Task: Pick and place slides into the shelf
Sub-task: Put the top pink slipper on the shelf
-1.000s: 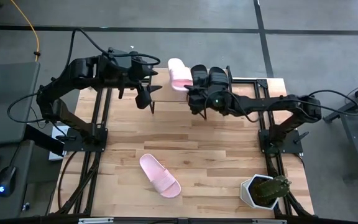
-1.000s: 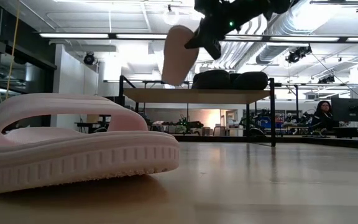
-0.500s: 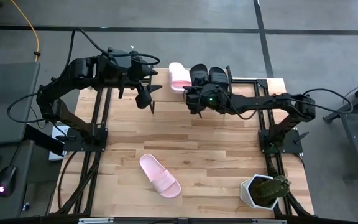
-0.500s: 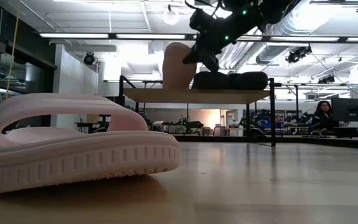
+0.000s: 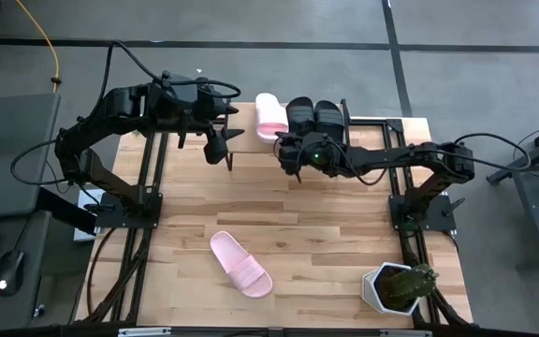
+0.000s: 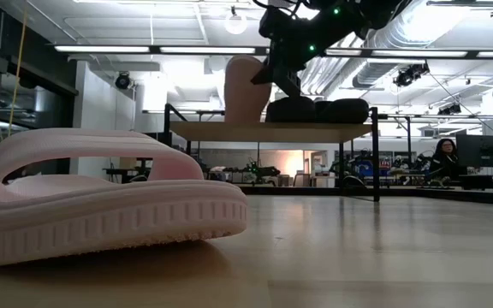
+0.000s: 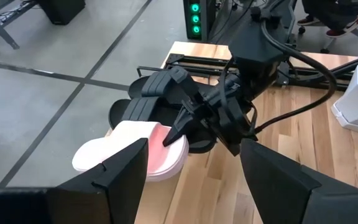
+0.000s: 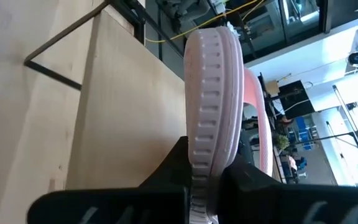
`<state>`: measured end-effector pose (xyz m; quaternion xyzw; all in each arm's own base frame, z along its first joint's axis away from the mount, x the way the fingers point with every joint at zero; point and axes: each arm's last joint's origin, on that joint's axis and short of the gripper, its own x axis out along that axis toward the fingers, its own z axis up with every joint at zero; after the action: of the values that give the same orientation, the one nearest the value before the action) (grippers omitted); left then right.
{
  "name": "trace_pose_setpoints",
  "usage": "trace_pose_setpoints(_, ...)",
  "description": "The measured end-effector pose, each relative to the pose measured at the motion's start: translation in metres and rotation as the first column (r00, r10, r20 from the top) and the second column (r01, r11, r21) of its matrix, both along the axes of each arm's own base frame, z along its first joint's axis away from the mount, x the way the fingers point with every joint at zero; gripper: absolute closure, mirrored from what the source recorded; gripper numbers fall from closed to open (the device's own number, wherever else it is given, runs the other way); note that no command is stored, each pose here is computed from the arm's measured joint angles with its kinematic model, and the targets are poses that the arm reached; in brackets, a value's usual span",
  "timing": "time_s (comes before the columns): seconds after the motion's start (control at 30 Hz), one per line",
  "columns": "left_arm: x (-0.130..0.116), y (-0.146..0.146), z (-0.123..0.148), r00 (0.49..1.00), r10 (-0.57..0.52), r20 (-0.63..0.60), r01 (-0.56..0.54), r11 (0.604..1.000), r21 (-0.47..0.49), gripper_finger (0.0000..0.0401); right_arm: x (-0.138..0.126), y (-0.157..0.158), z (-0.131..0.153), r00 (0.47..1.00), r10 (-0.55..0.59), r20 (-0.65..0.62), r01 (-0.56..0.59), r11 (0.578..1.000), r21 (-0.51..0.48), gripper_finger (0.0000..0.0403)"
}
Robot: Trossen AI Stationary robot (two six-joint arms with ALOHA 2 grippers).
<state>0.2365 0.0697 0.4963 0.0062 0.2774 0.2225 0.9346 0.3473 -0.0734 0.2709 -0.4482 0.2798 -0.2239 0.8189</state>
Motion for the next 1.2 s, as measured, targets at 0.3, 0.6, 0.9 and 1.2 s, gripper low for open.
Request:
trace_pose_setpoints(0.3, 0.000, 0.000, 0.000, 1.000, 0.003, 0.003, -0.003, 1.000, -0.004, 0.0157, 0.000, 0.006, -0.002, 0.999, -0.030, -0.019, 0.030, 1.000, -0.001, 0.0393)
trace_pose_setpoints(0.6, 0.000, 0.000, 0.000, 1.000, 0.003, 0.004, -0.003, 1.000, -0.003, 0.0157, -0.001, 0.009, -0.005, 0.999, -0.034, -0.010, 0.034, 0.998, 0.057, 0.0393)
trace_pose_setpoints(0.9, 0.000, 0.000, 0.000, 1.000, 0.003, 0.004, -0.003, 1.000, -0.004, 0.0158, -0.002, 0.017, -0.009, 0.997, -0.065, -0.037, 0.067, 0.995, 0.074, 0.0393)
trace_pose_setpoints(1.2, 0.000, 0.000, 0.000, 1.000, 0.005, 0.004, -0.005, 1.000, -0.006, 0.0158, -0.003, 0.016, -0.010, 0.996, -0.074, -0.043, 0.078, 0.993, 0.089, 0.0393)
